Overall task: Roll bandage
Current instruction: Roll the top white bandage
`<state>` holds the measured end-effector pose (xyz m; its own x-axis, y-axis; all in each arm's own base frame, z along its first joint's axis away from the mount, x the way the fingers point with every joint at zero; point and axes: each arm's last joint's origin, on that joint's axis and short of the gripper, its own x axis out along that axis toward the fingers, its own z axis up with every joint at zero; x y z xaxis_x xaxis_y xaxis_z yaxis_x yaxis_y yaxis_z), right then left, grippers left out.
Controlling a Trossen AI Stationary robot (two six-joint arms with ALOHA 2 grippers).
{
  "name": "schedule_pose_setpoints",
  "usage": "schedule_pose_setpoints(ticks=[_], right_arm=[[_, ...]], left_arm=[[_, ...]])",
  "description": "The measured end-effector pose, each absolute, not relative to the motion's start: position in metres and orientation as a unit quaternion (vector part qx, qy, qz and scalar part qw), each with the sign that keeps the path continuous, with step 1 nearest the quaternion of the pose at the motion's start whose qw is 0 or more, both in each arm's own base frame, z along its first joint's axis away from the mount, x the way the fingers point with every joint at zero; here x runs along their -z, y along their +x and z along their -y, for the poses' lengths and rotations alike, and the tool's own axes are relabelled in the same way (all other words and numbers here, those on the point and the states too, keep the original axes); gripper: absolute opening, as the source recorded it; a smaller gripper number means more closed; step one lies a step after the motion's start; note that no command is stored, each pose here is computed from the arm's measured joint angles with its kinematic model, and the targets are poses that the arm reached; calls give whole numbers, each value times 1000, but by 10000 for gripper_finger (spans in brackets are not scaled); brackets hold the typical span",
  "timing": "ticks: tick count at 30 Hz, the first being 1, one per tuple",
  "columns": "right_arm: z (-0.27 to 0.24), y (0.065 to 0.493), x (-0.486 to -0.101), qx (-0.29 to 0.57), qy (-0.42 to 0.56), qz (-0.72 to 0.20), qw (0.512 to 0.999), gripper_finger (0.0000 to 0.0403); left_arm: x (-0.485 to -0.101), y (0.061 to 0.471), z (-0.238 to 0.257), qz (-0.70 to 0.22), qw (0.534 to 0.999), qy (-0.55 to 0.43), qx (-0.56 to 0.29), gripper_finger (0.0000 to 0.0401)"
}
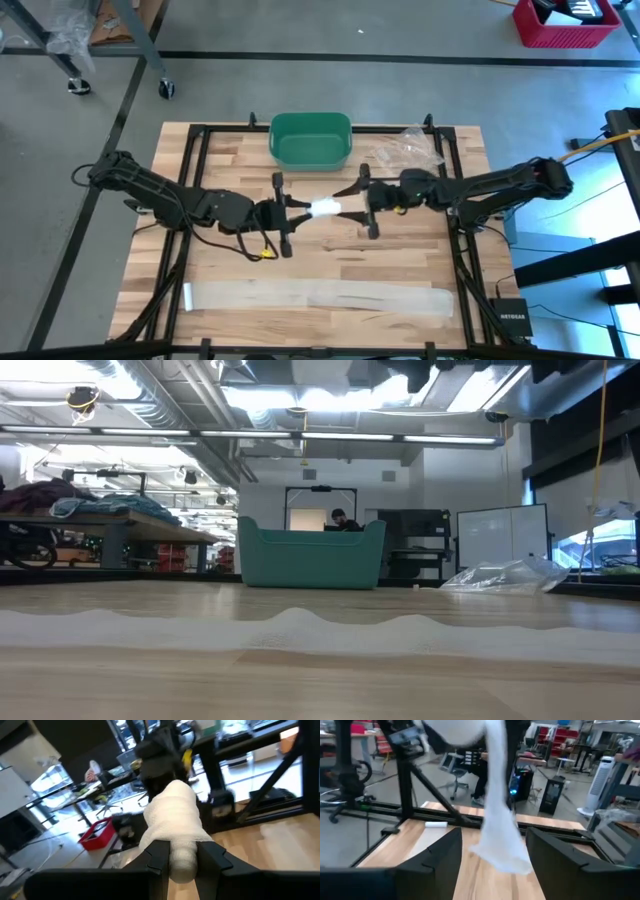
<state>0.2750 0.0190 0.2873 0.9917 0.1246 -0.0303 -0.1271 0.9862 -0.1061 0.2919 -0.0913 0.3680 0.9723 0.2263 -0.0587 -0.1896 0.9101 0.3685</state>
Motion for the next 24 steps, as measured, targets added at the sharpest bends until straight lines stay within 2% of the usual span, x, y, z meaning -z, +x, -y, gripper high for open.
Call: schedule_pose_setpoints(ticks=[10,17,24], right_arm=[[-22,302,-273,-60,-41,53,996,216],[-24,311,-271,-101,-54,57,992,155],[-25,317,-276,-101,-40,55,993,106]], left_arm=[[-368,292,92,-45,978,182,-86,54],[-368,292,92,-45,978,184,-85,54],[-369,292,92,-44,978,183,-85,54]])
